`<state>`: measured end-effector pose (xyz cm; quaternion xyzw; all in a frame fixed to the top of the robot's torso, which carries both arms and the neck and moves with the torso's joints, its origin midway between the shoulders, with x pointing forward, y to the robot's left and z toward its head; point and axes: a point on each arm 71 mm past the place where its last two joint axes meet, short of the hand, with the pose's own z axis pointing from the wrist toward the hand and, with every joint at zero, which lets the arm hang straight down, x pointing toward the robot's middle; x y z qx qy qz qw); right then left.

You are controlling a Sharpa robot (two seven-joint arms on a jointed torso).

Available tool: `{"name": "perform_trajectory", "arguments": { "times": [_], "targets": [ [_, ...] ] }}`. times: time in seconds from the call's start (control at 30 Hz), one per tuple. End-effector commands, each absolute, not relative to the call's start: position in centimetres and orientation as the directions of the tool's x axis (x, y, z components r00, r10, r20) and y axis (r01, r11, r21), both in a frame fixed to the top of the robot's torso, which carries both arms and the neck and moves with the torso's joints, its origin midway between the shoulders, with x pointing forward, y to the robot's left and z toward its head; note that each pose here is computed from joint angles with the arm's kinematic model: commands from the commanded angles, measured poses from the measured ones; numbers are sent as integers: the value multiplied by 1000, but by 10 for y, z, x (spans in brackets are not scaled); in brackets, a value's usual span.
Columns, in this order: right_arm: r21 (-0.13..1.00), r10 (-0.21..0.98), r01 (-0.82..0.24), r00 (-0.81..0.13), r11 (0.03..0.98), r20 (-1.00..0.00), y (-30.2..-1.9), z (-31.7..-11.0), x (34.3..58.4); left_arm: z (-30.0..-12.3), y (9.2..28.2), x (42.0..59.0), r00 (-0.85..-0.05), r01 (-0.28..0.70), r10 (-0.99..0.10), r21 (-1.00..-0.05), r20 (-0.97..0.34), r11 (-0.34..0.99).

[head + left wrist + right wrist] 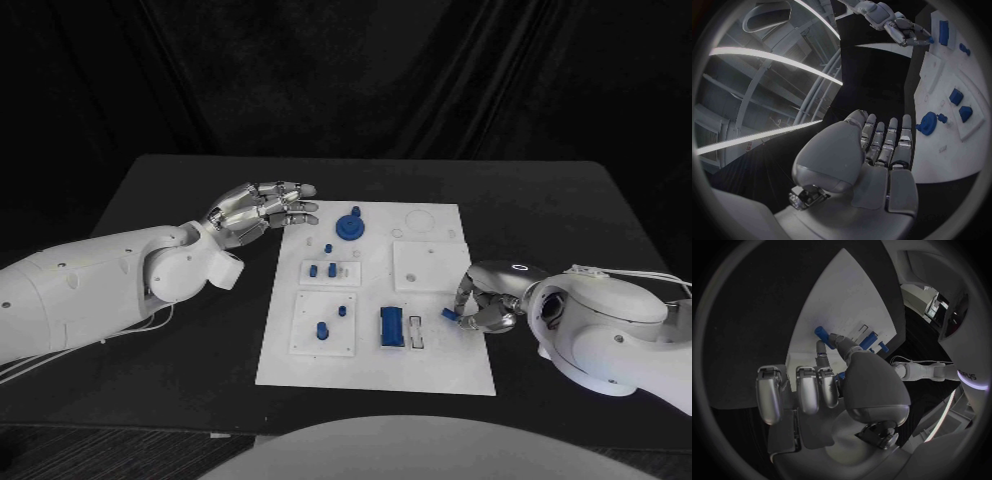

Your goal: Assemble the parts on the task board

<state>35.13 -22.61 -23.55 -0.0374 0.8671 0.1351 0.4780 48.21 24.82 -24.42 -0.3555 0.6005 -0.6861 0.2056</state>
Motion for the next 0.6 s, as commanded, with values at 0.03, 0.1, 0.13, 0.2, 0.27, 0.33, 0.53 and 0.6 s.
{"name": "perform_trajectory", "arguments": {
  "times": [0.03, 0.1, 0.13, 0.2, 0.27, 0.33, 0.53, 0.6],
  "targets": [
    [305, 190, -85, -615, 949, -765, -229, -240, 349, -244, 247, 481, -669, -145, -699, -967, 251, -208],
    [339, 241, -27, -648, 941, -722, -231, -243, 348, -244, 247, 481, -669, -145, -699, -967, 251, -208],
    [346, 254, -13, -655, 938, -712, -231, -244, 348, -244, 247, 481, -669, -145, -699, -967, 251, -208],
    [371, 298, 39, -676, 928, -674, -233, -246, 347, -244, 247, 481, -669, -145, -700, -967, 251, -208],
    [407, 373, 127, -699, 905, -610, -236, -250, 347, -244, 247, 481, -669, -146, -700, -967, 251, -207],
    [425, 418, 182, -706, 887, -572, -239, -252, 347, -244, 247, 481, -668, -146, -700, -967, 251, -207],
    [455, 499, 273, -701, 848, -510, -242, -256, 349, -244, 247, 481, -668, -146, -701, -968, 250, -206],
    [462, 515, 289, -697, 839, -500, -242, -256, 349, -244, 247, 481, -668, -146, -701, -967, 250, -206]
  ]
}}
